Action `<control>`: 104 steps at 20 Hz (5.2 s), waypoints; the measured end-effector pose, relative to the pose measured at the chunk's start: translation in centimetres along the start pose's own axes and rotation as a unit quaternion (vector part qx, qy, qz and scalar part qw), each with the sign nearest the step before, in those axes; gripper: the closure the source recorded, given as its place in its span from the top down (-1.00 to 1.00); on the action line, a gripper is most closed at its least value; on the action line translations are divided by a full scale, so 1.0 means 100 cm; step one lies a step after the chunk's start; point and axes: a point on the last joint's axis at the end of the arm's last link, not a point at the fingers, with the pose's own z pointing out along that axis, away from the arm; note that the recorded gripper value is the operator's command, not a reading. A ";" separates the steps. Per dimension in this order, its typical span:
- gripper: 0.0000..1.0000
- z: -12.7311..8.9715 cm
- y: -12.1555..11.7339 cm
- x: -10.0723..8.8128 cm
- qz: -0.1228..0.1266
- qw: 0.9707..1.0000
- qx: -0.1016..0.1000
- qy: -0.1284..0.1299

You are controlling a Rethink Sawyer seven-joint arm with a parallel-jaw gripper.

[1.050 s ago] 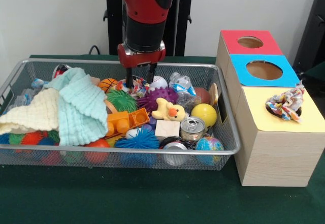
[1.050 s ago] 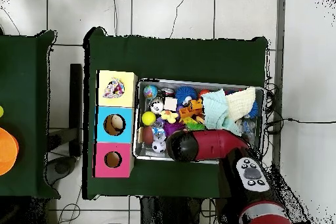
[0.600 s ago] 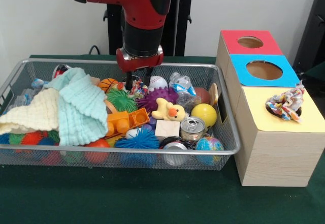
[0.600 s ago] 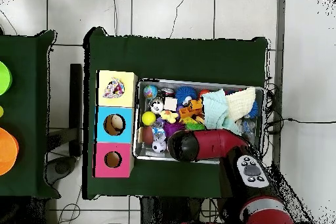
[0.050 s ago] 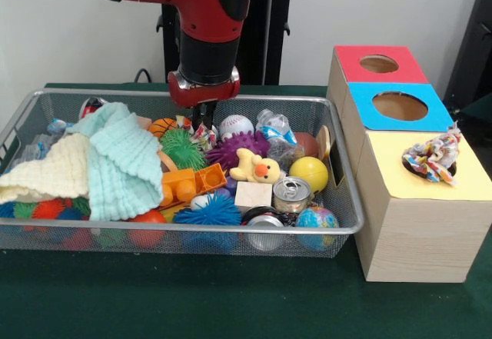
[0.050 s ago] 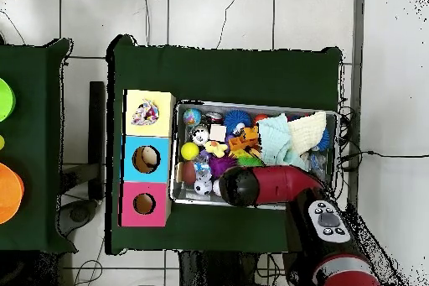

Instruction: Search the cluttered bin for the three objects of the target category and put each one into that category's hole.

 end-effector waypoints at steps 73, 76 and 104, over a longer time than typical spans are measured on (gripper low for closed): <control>-1.00 -0.182 0.131 -0.257 0.144 0.974 -0.034 -0.170; -1.00 -0.199 0.136 -0.254 0.142 0.974 -0.033 -0.173; -1.00 -0.238 0.115 -0.235 0.155 0.973 -0.010 -0.172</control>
